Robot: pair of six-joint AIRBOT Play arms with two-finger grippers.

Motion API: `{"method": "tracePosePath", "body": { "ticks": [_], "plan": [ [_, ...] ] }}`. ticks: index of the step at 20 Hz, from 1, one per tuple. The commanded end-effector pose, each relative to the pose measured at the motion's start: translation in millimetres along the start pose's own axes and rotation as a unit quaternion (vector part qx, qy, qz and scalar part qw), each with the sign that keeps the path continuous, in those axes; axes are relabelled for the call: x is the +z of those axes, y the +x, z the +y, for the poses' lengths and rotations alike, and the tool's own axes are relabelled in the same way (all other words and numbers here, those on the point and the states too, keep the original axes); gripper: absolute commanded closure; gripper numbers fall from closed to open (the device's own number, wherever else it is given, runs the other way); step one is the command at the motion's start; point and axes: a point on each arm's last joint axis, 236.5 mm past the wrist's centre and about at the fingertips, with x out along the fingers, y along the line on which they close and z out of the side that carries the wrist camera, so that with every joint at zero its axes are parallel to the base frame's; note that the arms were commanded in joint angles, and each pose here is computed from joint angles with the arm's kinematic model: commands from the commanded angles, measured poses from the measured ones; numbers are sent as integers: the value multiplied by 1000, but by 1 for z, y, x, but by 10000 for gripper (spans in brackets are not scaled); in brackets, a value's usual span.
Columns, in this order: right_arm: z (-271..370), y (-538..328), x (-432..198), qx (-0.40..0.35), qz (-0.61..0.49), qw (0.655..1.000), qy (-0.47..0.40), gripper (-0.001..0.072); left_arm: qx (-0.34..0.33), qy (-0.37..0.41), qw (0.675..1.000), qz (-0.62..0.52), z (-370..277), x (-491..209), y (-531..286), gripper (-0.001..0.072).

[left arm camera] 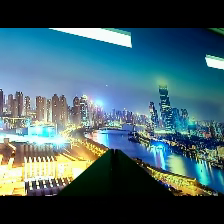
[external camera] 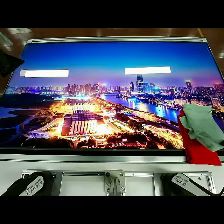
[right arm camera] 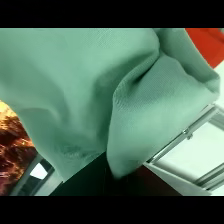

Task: Fold the shirts.

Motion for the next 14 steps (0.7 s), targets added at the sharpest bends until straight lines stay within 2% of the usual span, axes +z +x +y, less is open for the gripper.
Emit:
{"method": "tracePosePath", "body": {
  "ticks": [1, 2, 3, 5, 7, 9, 11, 12, 13, 14],
  "plan": [
    [-4, 41, -21, 2, 20, 999, 25, 254, 0, 0, 1000, -1, 0, 0, 0, 667],
    [-4, 42, -24, 2, 26, 1000, 10, 54, 0, 0, 1000, 0, 0, 0, 0, 667],
    [-5, 40, -25, -1, 29, 1000, 6, 48, 0, 0, 1000, 0, 0, 0, 0, 667],
    [-7, 24, -18, -5, 12, 1000, 5, 49, 0, 0, 1000, -1, 0, 0, 0, 667],
    [6, -13, 8, 20, -57, 998, -2, 74, 0, 0, 1000, -1, 0, 0, 0, 667],
    [46, -77, 54, 99, -191, 976, -22, 192, -1, 11, 1000, 3, 0, -1, 3, 668],
    [119, -149, 75, 204, -317, 921, -99, 201, 7, 60, 998, 36, -2, -17, 18, 669],
    [154, -168, 67, 226, -346, 897, -154, 201, 23, 68, 995, 64, -1, -32, 30, 669],
    [185, -170, 50, 221, -351, 884, -214, 201, 50, 87, 989, 105, 3, -53, 45, 669],
    [206, -155, 31, 184, -334, 884, -271, 200, 85, 122, 977, 150, 10, -76, 59, 670]
  ]
}}
